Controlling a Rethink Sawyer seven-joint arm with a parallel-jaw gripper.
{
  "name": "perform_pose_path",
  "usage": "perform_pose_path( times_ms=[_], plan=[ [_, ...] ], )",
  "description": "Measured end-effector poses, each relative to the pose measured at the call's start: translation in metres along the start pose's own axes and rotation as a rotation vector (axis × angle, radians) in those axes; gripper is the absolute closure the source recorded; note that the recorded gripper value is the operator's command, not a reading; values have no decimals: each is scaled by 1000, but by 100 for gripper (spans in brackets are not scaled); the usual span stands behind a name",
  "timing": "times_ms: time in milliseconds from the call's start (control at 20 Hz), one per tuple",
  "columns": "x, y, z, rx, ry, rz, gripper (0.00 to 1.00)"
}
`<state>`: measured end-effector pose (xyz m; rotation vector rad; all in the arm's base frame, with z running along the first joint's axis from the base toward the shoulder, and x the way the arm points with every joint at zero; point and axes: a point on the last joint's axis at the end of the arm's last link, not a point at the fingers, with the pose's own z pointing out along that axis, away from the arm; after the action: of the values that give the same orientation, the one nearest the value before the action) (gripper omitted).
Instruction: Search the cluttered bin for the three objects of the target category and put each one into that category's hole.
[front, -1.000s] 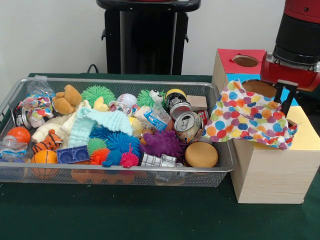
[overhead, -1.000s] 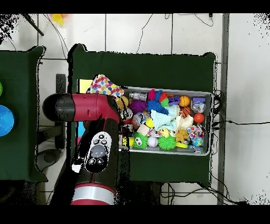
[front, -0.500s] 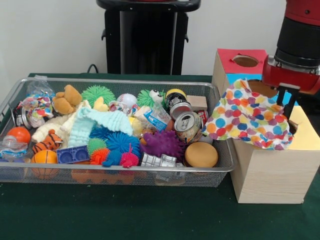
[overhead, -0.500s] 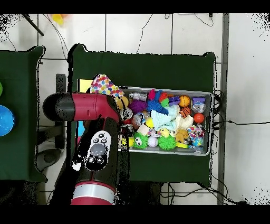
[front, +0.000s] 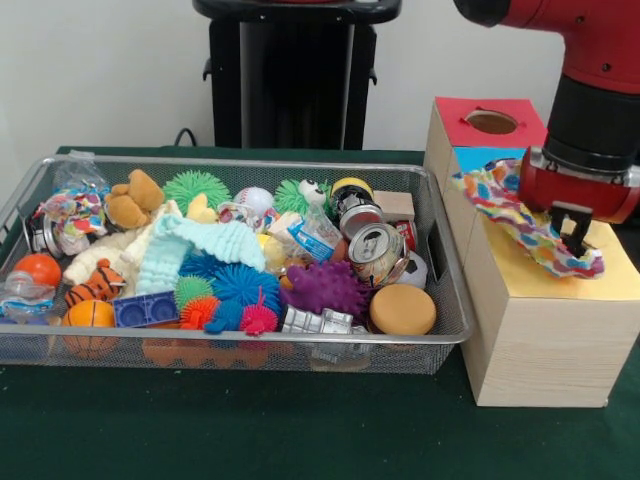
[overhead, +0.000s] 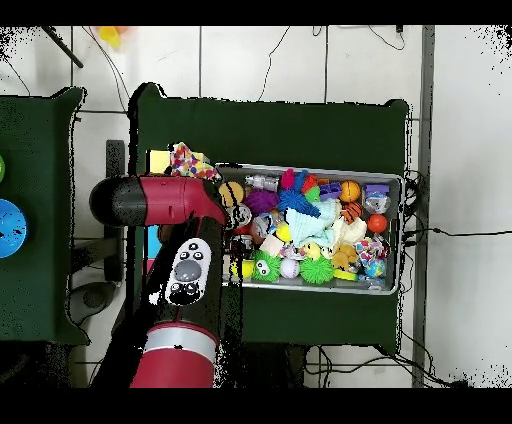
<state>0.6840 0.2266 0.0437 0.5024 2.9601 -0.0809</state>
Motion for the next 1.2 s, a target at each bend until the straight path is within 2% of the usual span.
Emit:
perform_pose_path(
  times_ms=[400, 1200],
  plan=[
    [-1, 4, 15, 3, 0, -8, 100],
    [-1, 7, 16, 19, -16, -24, 100]
  ],
)
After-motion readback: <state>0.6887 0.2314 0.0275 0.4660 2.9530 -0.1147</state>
